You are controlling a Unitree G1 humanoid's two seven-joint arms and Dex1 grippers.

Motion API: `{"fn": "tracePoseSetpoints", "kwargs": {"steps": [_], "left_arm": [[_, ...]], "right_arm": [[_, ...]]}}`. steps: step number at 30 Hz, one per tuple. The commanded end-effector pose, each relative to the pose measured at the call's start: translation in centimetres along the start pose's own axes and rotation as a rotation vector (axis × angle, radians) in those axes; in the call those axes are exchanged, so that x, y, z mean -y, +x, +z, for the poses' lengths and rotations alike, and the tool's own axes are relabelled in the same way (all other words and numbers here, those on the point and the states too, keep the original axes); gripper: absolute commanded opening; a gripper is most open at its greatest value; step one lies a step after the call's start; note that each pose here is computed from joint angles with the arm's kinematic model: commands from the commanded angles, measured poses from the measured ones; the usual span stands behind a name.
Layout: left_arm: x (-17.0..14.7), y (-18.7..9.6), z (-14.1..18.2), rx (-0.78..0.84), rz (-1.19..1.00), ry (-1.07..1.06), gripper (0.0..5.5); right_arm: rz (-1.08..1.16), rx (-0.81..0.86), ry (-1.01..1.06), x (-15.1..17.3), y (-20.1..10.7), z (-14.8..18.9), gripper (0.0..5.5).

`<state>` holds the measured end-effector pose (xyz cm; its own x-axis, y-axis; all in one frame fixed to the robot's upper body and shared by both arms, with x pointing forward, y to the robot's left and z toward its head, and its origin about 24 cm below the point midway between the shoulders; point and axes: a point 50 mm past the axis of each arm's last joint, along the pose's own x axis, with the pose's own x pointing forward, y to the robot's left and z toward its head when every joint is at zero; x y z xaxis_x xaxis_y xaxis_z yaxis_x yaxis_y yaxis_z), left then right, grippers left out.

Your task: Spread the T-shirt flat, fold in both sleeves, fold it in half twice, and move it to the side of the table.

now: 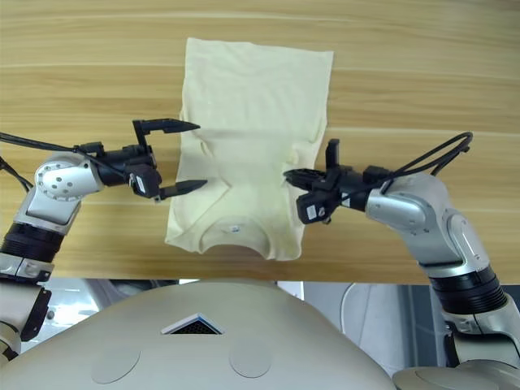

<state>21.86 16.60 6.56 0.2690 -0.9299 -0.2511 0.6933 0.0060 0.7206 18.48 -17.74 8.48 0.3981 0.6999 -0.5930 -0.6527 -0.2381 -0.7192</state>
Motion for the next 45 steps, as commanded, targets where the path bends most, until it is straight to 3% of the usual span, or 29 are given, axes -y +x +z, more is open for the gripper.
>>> {"fn": "tracePoseSetpoints", "kwargs": {"steps": [1, 7, 23, 27, 32, 36, 41, 45], "left_arm": [[-0.2, 0.1, 0.2, 0.006, -0.023, 0.014, 5.40], [-0.4, 0.4, 0.2, 0.012, -0.032, 0.014, 5.40], [-0.6, 0.7, 0.2, 0.028, -0.045, -0.021, 5.40], [-1.8, -2.0, 0.0, -0.024, -0.096, -0.041, 5.40], [-4.8, -5.7, -0.2, -0.134, -0.153, -0.021, 5.40], [-2.7, -8.9, 0.1, -0.266, -0.347, -0.028, 5.40], [0.8, -10.4, 0.8, -0.298, -0.516, -0.056, 5.40], [3.2, -9.3, 1.2, -0.225, -0.552, -0.096, 5.40]], "right_arm": [[-0.003, 0.009, 0.006, 0.3, 0.4, 0.1, 0.03], [-0.021, 0.024, 0.056, 0.2, 1.0, 0.0, 0.03], [-0.148, 0.070, 0.152, 0.8, 2.0, -0.2, 2.76], [-0.242, -0.016, 0.155, 2.0, -2.4, -1.7, 3.37], [-0.230, -0.144, 0.213, 0.4, -9.8, -2.1, 4.22], [-0.197, -0.203, 0.308, -1.5, -15.1, -2.0, 4.88], [-0.052, -0.159, 0.440, -5.8, -14.6, -1.4, 4.97], [0.029, -0.052, 0.518, -8.9, -11.3, -0.7, 4.97]]}}
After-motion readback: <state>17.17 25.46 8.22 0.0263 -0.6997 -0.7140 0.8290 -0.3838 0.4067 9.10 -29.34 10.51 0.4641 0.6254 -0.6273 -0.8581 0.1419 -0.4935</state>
